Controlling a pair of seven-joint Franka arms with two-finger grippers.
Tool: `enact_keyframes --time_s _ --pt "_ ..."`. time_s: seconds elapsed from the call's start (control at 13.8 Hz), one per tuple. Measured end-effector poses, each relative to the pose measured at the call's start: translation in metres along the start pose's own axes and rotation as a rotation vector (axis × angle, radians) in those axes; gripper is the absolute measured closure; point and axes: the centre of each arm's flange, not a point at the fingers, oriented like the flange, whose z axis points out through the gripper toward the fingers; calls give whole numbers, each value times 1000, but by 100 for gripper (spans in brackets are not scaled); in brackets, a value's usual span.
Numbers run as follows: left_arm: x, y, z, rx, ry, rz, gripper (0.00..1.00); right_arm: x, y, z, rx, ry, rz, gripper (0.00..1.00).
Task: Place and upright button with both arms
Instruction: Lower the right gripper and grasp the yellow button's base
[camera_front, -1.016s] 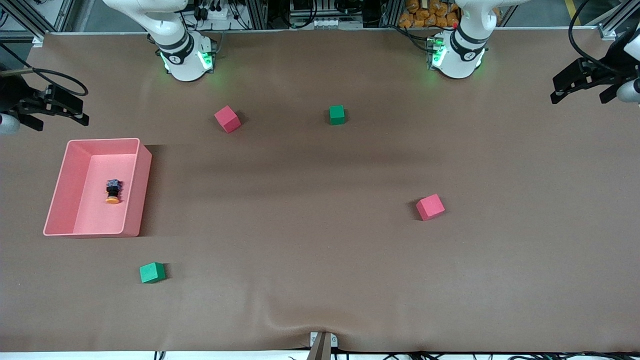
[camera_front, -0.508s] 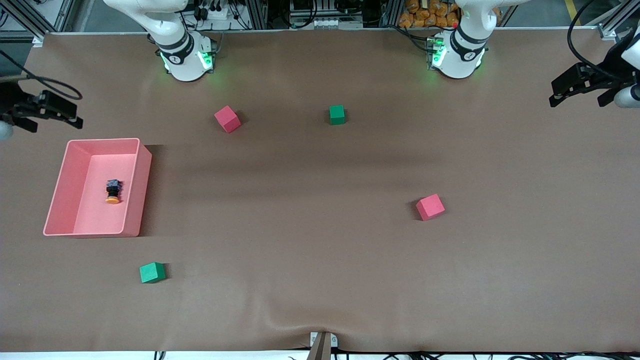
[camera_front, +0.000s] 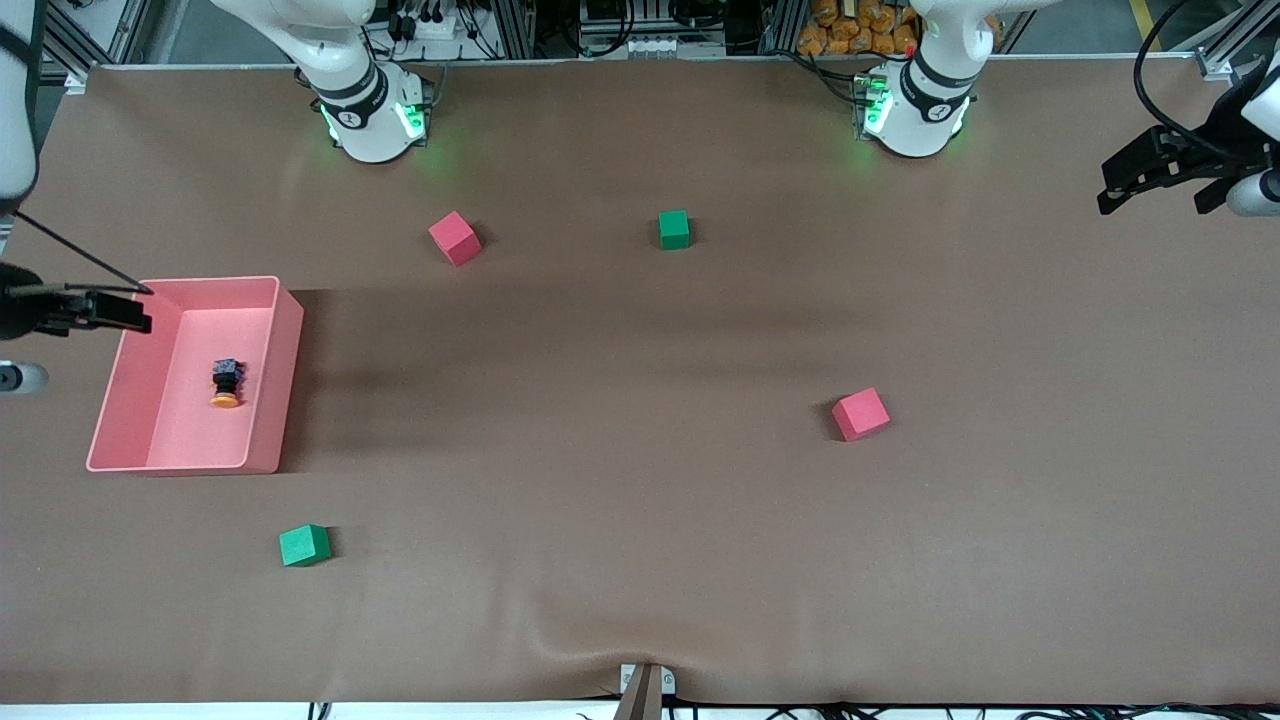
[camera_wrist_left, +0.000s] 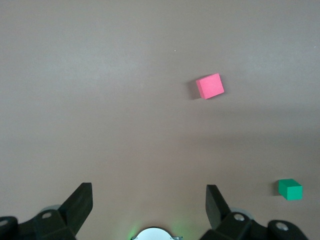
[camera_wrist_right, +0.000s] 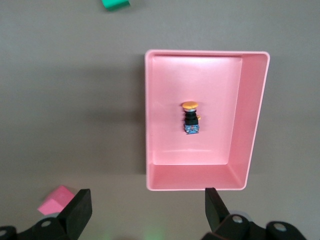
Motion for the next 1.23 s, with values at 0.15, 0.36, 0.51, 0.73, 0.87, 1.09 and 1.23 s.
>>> enact_keyframes --time_s 0.15,0.36,0.51,0.73,0.87,1.09,1.23 --pt "0 1 0 0 0 2 0 14 34 40 39 2 13 0" --pt "0 1 1 0 -1 3 0 22 62 103 66 40 34 0" --pt "1 1 2 0 -4 3 0 22 71 144 60 71 -2 0" --pt "2 1 3 -1 -7 2 0 18 68 202 50 105 -29 0" --pt "2 1 3 -1 -7 1 0 14 70 228 51 107 -31 0" --pt "2 0 3 -1 -7 1 0 12 94 256 53 120 -50 0" --pt "2 1 3 -1 -7 2 0 12 103 277 59 118 -43 0"
